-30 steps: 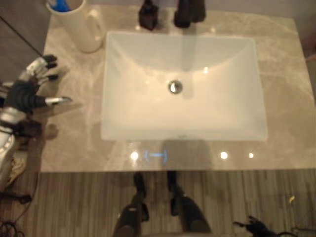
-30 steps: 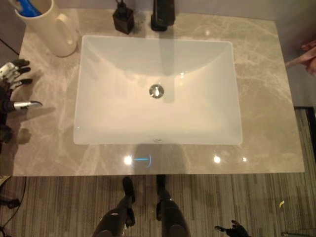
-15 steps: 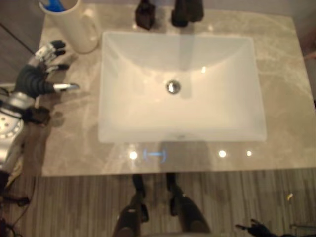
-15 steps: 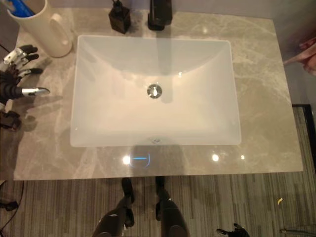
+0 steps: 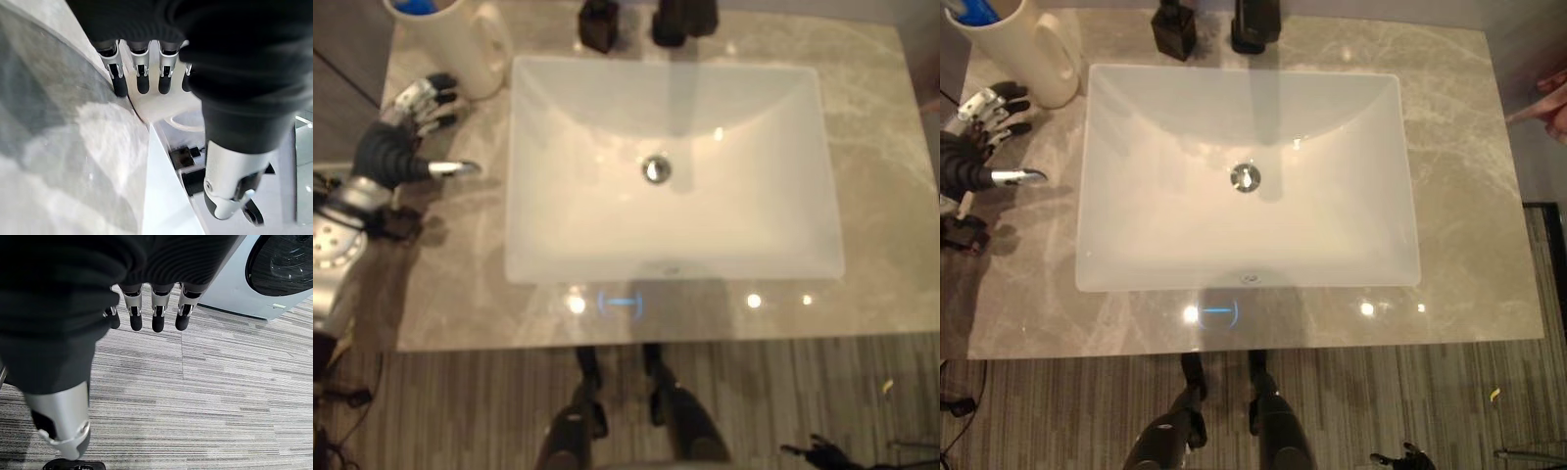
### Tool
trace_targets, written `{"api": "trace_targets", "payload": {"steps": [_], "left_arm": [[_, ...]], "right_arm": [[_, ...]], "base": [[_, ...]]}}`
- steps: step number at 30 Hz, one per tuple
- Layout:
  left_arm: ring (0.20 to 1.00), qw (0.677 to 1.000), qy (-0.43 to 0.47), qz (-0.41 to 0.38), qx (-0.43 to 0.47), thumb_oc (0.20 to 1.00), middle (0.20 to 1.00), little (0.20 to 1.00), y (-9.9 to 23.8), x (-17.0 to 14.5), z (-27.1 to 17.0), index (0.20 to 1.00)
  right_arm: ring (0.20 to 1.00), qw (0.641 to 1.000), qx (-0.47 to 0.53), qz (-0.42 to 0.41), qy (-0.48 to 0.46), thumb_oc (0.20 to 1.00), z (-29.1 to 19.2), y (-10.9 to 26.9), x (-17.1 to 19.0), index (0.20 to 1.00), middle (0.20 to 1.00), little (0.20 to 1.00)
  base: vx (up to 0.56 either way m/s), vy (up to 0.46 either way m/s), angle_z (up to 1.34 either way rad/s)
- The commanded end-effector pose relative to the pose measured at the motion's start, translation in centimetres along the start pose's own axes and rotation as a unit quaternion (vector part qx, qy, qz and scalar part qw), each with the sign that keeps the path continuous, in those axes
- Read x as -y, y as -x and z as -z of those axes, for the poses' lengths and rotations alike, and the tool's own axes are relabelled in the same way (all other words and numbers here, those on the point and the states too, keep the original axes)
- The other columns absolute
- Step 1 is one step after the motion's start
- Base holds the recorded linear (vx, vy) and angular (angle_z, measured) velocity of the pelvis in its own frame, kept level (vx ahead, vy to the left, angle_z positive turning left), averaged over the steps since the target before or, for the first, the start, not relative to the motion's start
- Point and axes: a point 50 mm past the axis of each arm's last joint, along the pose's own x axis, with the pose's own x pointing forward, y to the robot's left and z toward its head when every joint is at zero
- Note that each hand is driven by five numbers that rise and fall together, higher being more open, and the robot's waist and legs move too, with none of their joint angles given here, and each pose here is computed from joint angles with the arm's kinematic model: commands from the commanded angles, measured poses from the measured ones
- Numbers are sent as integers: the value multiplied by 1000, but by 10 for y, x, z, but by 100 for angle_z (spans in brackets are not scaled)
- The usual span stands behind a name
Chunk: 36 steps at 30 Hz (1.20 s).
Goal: Put brush and paste in cup on sink, flatten towel.
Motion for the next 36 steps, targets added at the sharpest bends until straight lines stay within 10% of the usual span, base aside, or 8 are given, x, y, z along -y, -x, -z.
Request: {"api": "trace_targets", "payload": {"steps": [1,36], "left_arm": [[1000,999,14,47,-22,1000,1000,1000,1,10,8,1000],[1000,999,2,-37,-23,1000,1000,1000,-22,-19,8,1000]], "right_arm": [[1000,999,-32,22,17,1000,21,6,18,1000,1000,1000],[1000,999,-13,29,26,1000,11,4,22,1000,1000,1000]], "base": [[0,0,0],[3,1,0]]}}
